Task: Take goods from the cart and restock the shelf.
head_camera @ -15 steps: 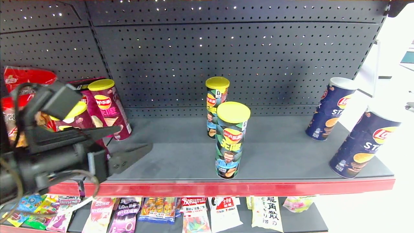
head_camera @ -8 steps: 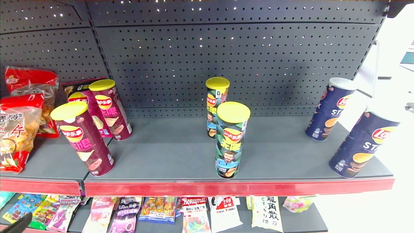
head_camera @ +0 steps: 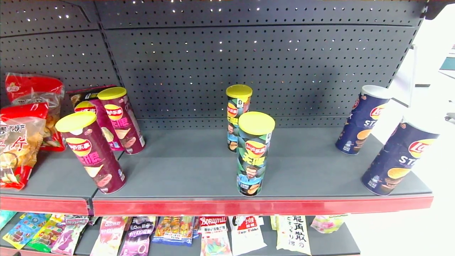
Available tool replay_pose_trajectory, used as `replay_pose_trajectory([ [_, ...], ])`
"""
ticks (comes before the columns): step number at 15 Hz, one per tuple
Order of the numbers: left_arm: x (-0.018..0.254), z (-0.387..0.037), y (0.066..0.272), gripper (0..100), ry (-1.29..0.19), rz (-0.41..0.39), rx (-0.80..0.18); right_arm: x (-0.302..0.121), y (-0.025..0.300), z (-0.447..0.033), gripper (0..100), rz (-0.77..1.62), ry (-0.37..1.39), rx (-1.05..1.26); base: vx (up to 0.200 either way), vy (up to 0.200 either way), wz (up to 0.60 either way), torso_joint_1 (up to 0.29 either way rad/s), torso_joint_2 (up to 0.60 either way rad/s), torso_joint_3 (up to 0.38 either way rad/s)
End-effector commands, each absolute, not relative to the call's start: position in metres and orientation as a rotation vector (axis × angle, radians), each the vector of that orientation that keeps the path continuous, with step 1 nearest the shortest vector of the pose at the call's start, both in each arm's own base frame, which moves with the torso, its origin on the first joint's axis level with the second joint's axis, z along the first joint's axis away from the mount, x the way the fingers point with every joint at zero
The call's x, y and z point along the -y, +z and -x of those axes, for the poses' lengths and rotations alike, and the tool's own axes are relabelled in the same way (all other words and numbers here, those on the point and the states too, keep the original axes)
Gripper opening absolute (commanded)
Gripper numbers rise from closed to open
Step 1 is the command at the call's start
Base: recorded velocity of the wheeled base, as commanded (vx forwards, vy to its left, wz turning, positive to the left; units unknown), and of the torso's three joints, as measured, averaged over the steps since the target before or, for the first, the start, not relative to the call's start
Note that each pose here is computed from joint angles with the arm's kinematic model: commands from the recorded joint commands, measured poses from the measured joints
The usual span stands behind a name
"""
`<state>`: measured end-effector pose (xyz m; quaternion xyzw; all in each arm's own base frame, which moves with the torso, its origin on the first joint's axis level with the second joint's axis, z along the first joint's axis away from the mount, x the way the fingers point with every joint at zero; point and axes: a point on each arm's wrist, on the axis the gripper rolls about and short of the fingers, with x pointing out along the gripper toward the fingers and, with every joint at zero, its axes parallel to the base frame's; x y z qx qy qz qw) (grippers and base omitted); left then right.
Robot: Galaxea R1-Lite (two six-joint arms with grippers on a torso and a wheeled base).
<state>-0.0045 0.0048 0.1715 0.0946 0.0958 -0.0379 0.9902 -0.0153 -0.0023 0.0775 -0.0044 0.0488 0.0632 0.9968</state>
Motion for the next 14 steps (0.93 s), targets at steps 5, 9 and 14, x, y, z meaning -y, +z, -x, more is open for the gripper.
replay_pose_trajectory([
  [5, -0.005, 0.007, 0.170, 100, -0.086, -0.187, -0.183, 0.002, 0.077, 0.015, 100, 0.018, 0.131, -0.099, -0.040, 0.000, 0.24, -0.006, 0.00, 0.004],
  [9, -0.006, 0.012, 0.165, 100, -0.083, -0.183, -0.160, 0.002, 0.078, 0.015, 100, 0.018, 0.131, -0.099, 0.000, 0.000, 0.60, 0.013, 0.01, 0.001],
  [14, -0.010, 0.027, 0.159, 100, -0.047, -0.104, -0.105, 0.002, 0.077, 0.015, 100, 0.013, 0.131, -0.099, 0.000, 0.000, 0.24, 0.002, 0.00, 0.003],
])
